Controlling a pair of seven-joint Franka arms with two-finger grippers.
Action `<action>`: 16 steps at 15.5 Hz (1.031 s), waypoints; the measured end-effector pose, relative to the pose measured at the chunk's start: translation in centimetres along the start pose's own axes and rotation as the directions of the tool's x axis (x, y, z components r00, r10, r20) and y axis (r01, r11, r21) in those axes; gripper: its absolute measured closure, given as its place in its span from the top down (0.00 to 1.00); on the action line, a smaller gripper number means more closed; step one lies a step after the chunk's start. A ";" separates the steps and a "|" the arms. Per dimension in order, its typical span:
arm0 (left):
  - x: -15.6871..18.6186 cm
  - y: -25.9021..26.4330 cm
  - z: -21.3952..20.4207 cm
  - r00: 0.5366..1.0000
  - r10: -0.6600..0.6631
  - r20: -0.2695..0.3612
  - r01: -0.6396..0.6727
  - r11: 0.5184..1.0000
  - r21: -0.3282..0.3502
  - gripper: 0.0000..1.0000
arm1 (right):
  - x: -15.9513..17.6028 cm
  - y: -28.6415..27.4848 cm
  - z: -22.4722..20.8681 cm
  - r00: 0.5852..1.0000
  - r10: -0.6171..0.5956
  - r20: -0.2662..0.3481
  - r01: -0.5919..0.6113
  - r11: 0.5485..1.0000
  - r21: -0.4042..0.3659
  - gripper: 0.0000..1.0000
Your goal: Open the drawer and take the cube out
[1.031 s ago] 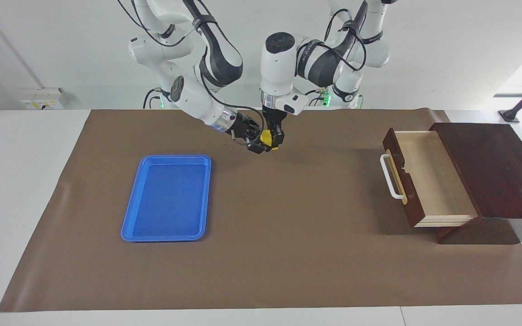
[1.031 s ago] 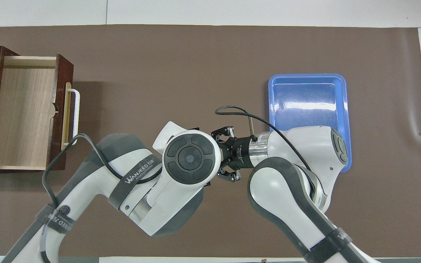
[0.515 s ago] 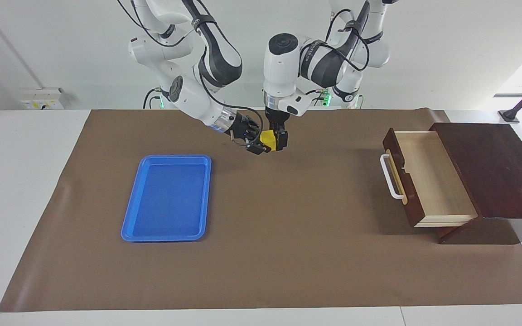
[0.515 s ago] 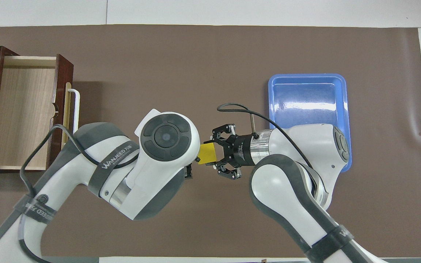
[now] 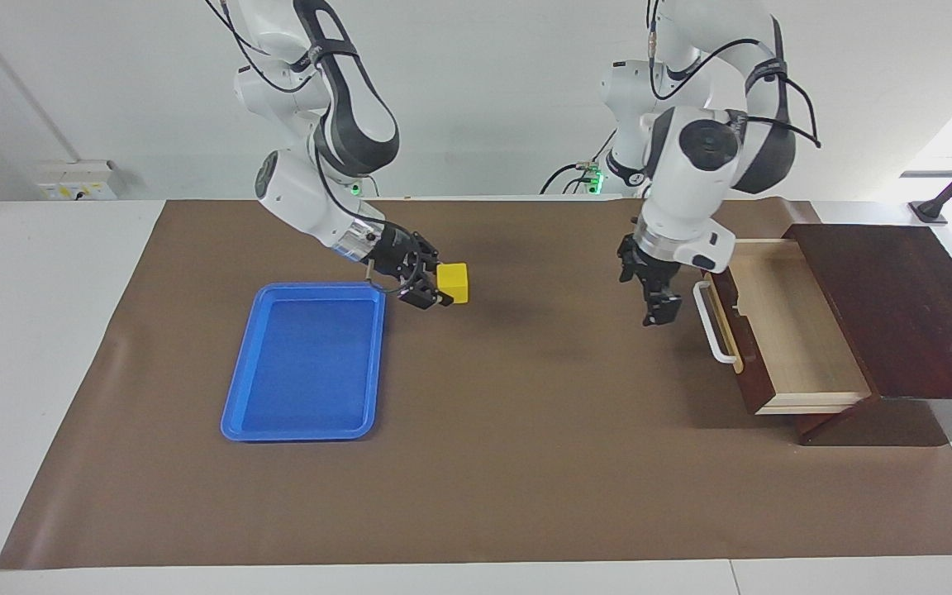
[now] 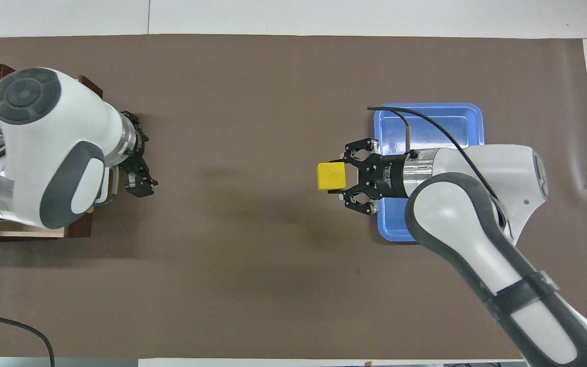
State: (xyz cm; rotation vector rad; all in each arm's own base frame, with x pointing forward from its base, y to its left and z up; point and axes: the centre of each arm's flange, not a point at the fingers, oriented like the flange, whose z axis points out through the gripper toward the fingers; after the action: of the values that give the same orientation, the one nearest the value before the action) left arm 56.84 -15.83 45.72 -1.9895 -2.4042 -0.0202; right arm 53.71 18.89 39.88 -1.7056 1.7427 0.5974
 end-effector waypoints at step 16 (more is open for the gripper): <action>18.8 6.6 0.8 0.980 0.198 -0.028 -0.199 0.978 -0.069 1.00 | 17.1 -10.7 -5.9 0.991 -0.036 -0.127 0.037 0.999 0.008 0.56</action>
State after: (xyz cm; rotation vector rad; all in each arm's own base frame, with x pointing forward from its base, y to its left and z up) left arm 59.80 3.83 45.33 -2.2390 -2.2109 -0.1244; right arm 64.07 1.91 33.16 -1.7988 1.7945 0.4716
